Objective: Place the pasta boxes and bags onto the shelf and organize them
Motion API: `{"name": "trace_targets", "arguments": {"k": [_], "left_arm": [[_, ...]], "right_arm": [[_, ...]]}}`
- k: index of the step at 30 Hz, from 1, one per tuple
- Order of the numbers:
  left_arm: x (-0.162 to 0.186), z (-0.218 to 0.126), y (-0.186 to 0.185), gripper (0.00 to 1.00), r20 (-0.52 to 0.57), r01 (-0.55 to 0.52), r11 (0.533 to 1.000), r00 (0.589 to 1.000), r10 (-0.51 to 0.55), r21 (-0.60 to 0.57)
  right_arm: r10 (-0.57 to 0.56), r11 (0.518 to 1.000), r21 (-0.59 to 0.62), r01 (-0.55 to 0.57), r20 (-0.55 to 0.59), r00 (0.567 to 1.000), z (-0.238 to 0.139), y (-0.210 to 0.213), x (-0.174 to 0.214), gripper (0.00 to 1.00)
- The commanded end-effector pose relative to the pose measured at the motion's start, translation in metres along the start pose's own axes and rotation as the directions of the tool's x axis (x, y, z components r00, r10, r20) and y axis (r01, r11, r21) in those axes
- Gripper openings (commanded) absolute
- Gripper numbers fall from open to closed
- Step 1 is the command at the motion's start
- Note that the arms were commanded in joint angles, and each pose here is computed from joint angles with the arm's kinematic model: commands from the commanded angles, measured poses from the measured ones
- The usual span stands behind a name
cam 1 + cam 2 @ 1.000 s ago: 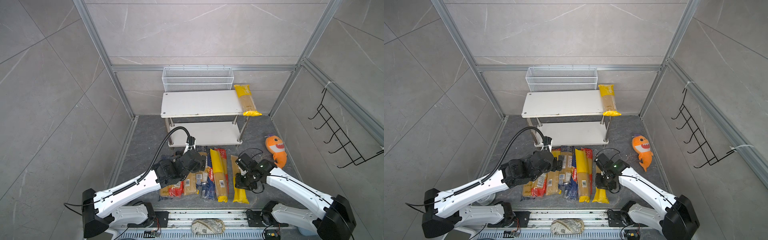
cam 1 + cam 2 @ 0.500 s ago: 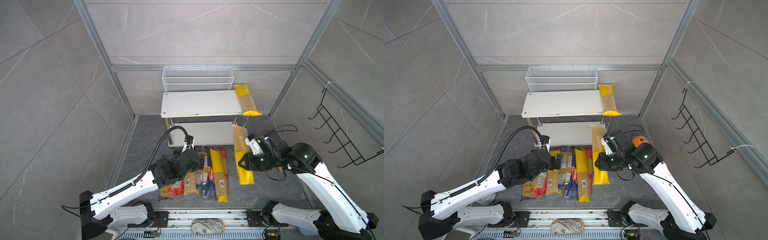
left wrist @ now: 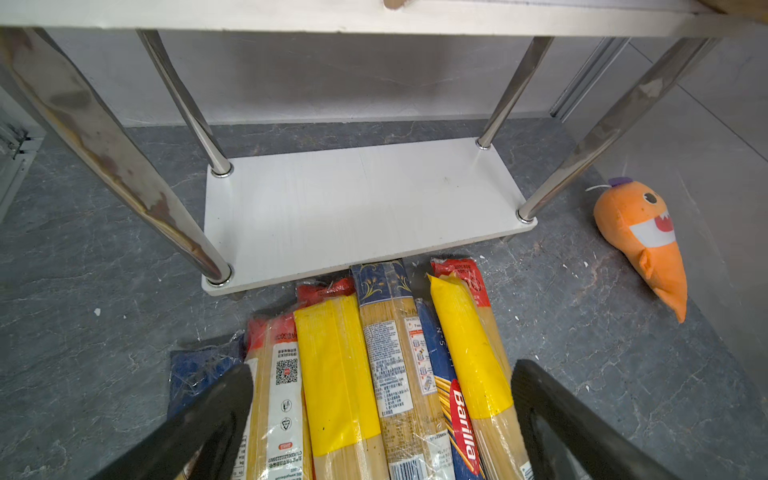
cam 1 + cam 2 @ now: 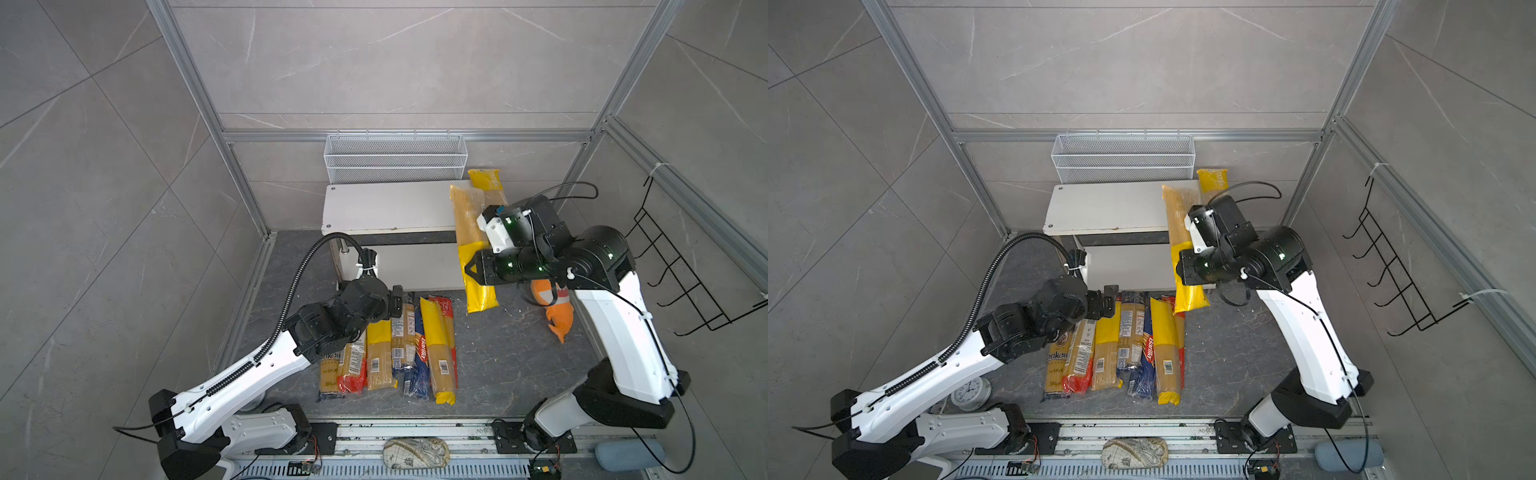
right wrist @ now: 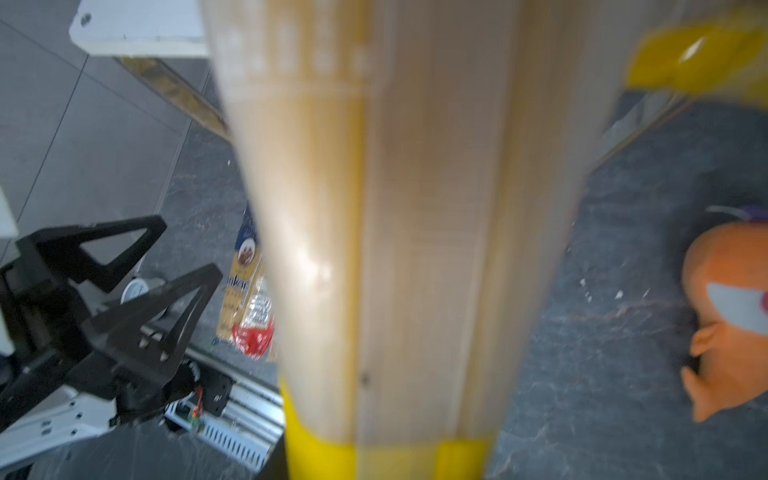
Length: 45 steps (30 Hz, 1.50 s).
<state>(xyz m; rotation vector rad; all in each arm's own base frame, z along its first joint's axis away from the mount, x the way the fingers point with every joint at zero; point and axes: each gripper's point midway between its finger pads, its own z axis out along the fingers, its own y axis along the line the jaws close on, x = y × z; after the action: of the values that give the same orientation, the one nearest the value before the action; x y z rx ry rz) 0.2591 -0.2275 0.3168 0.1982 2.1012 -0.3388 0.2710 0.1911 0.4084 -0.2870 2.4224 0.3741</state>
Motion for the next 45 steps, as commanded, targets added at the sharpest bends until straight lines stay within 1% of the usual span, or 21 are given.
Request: {"name": "trace_targets", "arguments": {"k": [1,5,8,9,16,21,23,24,26,28,30,33,36,40,45], "left_arm": [[-0.015,-0.006,-0.003,1.00,0.006,-0.046,0.999,0.999,0.046,0.022],[-0.025,-0.009,0.003,1.00,0.013,-0.054,0.998,0.998,0.054,0.012],[-0.032,-0.008,0.012,1.00,0.021,-0.046,0.999,0.999,0.046,-0.004],[-0.033,-0.007,0.011,1.00,0.014,-0.045,0.999,0.999,0.045,0.013],[-0.049,0.000,0.030,1.00,0.010,-0.015,1.000,1.000,0.016,-0.004],[-0.057,0.008,0.037,1.00,0.004,-0.004,1.000,1.000,0.004,-0.014],[-0.058,0.012,0.038,1.00,-0.003,-0.004,1.000,1.000,0.004,-0.014],[-0.059,0.014,0.038,1.00,-0.004,-0.004,1.000,1.000,0.004,-0.015],[-0.061,0.018,0.038,1.00,-0.005,-0.005,1.000,1.000,0.005,-0.016],[-0.063,0.023,0.038,1.00,-0.006,-0.001,1.000,1.000,0.001,-0.014],[-0.066,0.027,0.038,1.00,-0.005,0.003,1.000,1.000,-0.003,-0.007],[-0.070,0.033,0.038,1.00,-0.006,0.001,1.000,1.000,-0.001,-0.003],[-0.073,0.038,0.040,1.00,-0.004,0.002,1.000,1.000,-0.002,-0.001],[-0.075,0.045,0.042,1.00,-0.006,0.013,1.000,1.000,-0.013,0.005],[-0.081,0.050,0.041,1.00,0.002,0.014,1.000,1.000,-0.014,0.018]], "right_arm": [[-0.088,0.990,0.126,0.063,0.201,0.976,-0.017,-0.015,-0.054,0.00],[-0.096,0.981,0.192,0.036,0.316,0.944,-0.014,-0.030,-0.098,0.00],[-0.091,0.980,0.198,0.016,0.377,0.922,-0.004,-0.039,-0.124,0.00],[-0.087,0.981,0.192,0.011,0.392,0.916,0.000,-0.042,-0.131,0.00],[-0.092,0.981,0.194,0.010,0.419,0.903,0.037,-0.055,-0.163,0.00],[-0.079,0.980,0.198,-0.001,0.397,0.914,0.062,-0.061,-0.167,0.00],[-0.080,0.977,0.215,-0.007,0.390,0.917,0.066,-0.066,-0.167,0.02],[-0.080,0.973,0.230,-0.011,0.384,0.920,0.068,-0.070,-0.166,0.04],[-0.079,0.968,0.251,-0.020,0.378,0.923,0.071,-0.076,-0.166,0.13],[-0.072,0.964,0.265,-0.032,0.372,0.925,0.074,-0.083,-0.166,0.18],[-0.067,0.962,0.271,-0.038,0.366,0.928,0.077,-0.086,-0.165,0.28],[-0.059,0.960,0.276,-0.048,0.366,0.929,0.079,-0.088,-0.165,0.49],[-0.055,0.958,0.280,-0.054,0.368,0.928,0.080,-0.089,-0.166,0.63],[-0.052,0.959,0.276,-0.058,0.375,0.926,0.078,-0.089,-0.167,0.71],[-0.056,0.964,0.261,-0.054,0.394,0.917,0.069,-0.085,-0.169,0.73]]}}
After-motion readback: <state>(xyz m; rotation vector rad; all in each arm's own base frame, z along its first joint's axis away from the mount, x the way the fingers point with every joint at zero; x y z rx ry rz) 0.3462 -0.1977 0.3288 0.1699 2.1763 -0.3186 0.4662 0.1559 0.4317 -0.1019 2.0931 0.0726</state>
